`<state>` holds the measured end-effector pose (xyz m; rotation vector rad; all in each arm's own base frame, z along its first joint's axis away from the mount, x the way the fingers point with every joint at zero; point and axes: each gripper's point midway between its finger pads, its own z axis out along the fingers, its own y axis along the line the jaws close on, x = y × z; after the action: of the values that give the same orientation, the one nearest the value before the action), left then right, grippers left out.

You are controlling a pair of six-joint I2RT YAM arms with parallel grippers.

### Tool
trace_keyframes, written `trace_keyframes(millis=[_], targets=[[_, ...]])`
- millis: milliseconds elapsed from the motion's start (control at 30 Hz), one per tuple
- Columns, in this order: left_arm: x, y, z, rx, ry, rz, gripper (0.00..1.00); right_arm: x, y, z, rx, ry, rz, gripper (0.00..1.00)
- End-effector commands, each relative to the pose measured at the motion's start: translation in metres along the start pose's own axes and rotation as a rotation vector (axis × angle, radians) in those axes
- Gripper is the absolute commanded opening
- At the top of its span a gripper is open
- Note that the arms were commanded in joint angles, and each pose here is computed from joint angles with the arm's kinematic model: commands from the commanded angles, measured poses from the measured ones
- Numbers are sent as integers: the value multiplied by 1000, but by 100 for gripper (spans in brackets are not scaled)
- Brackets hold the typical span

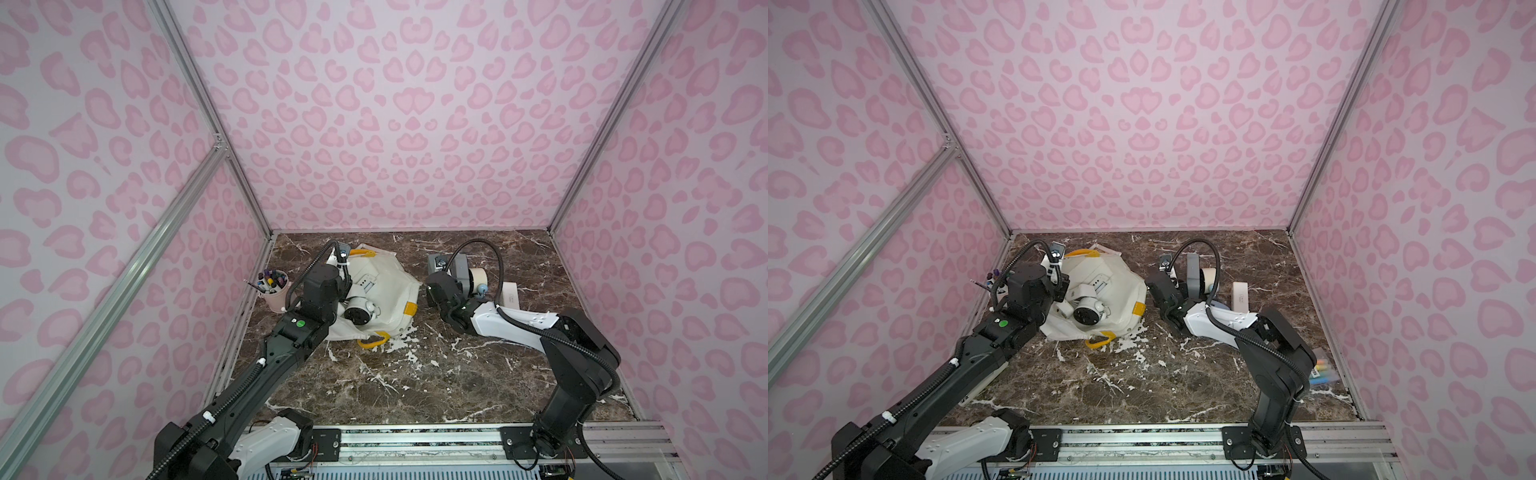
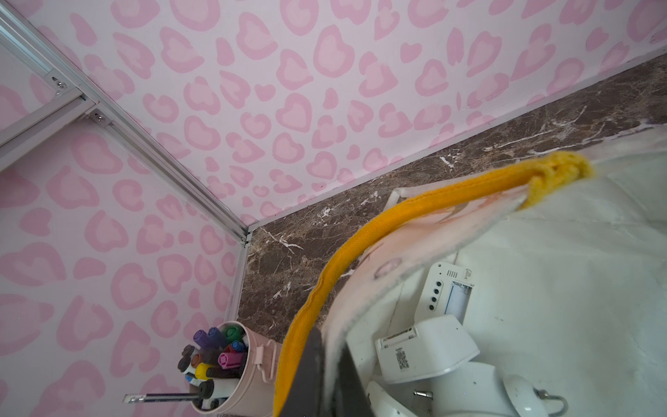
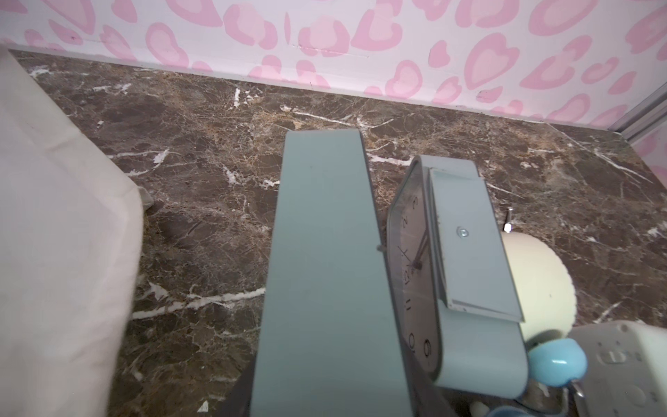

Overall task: Take the alarm clock out of the canvas bag
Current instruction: Place the alarm at the center of the board.

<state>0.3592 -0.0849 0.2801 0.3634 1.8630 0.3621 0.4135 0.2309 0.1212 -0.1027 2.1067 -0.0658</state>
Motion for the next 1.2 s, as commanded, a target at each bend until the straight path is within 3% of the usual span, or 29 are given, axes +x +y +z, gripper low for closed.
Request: trace_keyframes(millis=[0,600,833,1167], targets=[[-22,3,-1,3,-68,-39,3,-7,1,6,20,-32,33,16],[-29,-10,4,29,-72,-46,3,28,-15,27,105,74,6,21],[-28,-12,5,28,-69,-46,3,35,-12,27,75,97,18,40],[-28,-14,4,29,-71,-41,3,50,-13,29,75,155,26,53]])
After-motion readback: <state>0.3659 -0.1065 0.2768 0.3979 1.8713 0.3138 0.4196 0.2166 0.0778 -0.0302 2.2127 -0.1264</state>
